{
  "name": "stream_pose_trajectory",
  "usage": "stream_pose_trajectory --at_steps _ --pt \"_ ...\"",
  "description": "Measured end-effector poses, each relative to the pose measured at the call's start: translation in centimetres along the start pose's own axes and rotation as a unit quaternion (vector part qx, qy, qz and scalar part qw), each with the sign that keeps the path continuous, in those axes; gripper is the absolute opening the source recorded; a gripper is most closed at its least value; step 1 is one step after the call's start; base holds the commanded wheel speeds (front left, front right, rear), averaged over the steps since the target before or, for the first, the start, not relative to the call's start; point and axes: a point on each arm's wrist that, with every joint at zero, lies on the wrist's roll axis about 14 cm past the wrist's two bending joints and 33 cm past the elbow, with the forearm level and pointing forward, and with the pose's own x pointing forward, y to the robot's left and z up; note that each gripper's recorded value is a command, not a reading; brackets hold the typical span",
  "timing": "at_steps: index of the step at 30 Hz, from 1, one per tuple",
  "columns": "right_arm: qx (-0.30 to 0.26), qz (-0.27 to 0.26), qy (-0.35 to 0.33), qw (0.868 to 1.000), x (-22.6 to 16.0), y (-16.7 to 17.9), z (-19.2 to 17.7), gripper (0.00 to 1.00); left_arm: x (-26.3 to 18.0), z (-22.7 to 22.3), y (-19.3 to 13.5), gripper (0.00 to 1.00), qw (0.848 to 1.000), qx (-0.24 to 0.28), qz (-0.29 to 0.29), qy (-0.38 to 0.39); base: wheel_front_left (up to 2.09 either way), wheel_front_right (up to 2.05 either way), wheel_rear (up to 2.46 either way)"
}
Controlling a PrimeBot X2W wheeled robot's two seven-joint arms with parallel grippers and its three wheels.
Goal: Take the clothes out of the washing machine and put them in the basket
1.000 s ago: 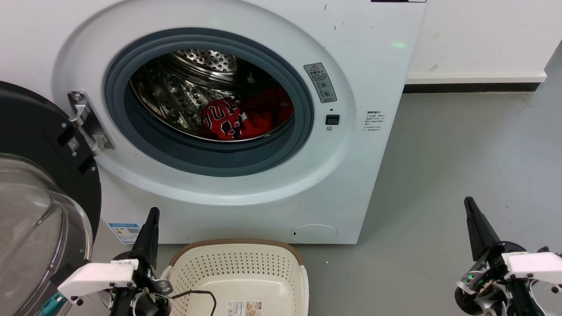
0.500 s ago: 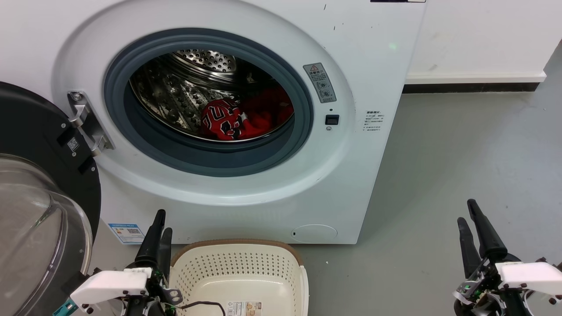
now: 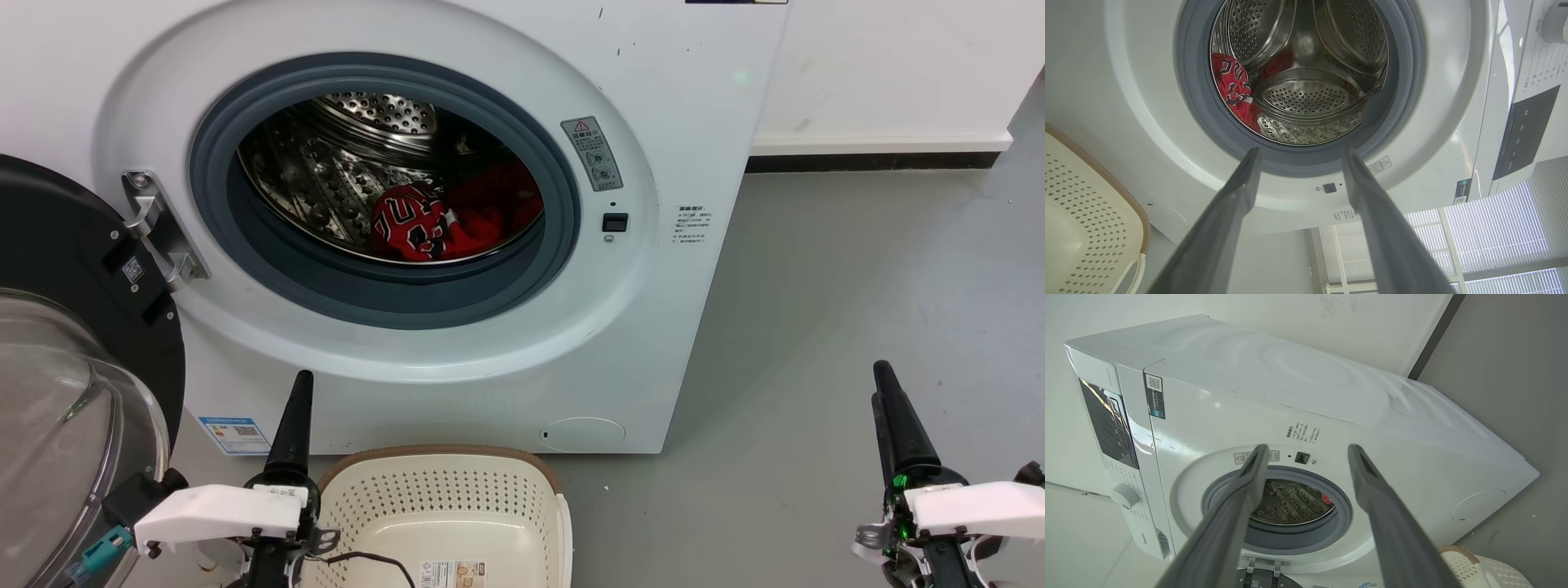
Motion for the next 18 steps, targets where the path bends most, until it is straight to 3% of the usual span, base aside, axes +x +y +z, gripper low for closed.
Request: stream_pose_trajectory --at_steps 4,5,18 --pt "-0.053 0.005 0.001 0.999 -0.2 0.3 -0.1 1.00 0.1 0.2 -0.4 1.00 0.999 0.046 -0.007 -0.005 0.00 0.00 0.00" --pt "-0.096 0.014 0.002 0.995 -0.2 0.8 -0.2 1.00 0.2 0.4 -0.7 1.00 0.997 0.079 -0.011 -0.008 0.00 0.00 0.00" --pt "-0.229 0.025 0.007 0.973 -0.6 1.1 -0.9 1.00 0.1 0.0 -1.7 1.00 0.979 0.200 -0.024 -0.011 0.00 0.00 0.00"
